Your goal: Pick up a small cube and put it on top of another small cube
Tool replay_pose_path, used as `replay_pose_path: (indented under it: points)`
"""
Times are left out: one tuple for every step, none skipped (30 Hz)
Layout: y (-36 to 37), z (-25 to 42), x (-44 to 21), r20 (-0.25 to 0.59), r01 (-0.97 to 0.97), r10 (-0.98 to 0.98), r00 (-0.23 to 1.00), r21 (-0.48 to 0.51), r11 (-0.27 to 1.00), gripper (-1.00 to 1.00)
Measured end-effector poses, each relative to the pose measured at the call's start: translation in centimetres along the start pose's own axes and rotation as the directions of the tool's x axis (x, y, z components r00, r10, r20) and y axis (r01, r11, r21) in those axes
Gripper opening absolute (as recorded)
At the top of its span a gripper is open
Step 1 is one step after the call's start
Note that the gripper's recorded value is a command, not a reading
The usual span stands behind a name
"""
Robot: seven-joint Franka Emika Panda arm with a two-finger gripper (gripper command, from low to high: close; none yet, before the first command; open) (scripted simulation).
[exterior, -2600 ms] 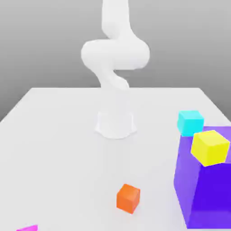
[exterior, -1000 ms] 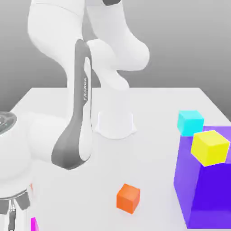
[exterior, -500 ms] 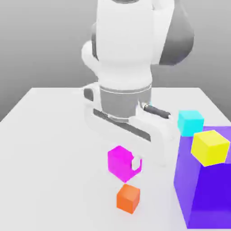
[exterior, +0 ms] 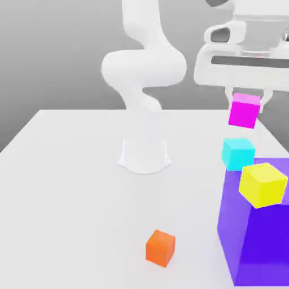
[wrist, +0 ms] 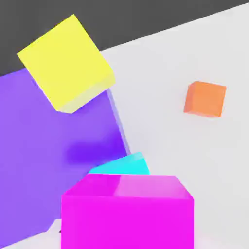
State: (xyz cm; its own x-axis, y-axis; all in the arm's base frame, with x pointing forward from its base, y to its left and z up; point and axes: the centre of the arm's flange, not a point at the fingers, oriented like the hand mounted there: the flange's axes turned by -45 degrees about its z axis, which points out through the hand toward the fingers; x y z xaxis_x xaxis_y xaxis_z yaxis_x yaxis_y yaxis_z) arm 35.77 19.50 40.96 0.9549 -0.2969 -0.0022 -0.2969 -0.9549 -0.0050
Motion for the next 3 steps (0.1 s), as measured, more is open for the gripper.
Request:
replay_pose_path:
  points:
    - [0.03, 0.92, -0.09, 0.000, 0.001, -0.001, 1.000, 0.000, 1.000, 1.00]
    - [0.03, 0.92, -0.09, 0.000, 0.001, -0.001, 1.000, 0.000, 1.000, 1.00]
    - [0.03, 0.92, -0.09, 0.000, 0.001, -0.001, 1.000, 0.000, 1.000, 1.00]
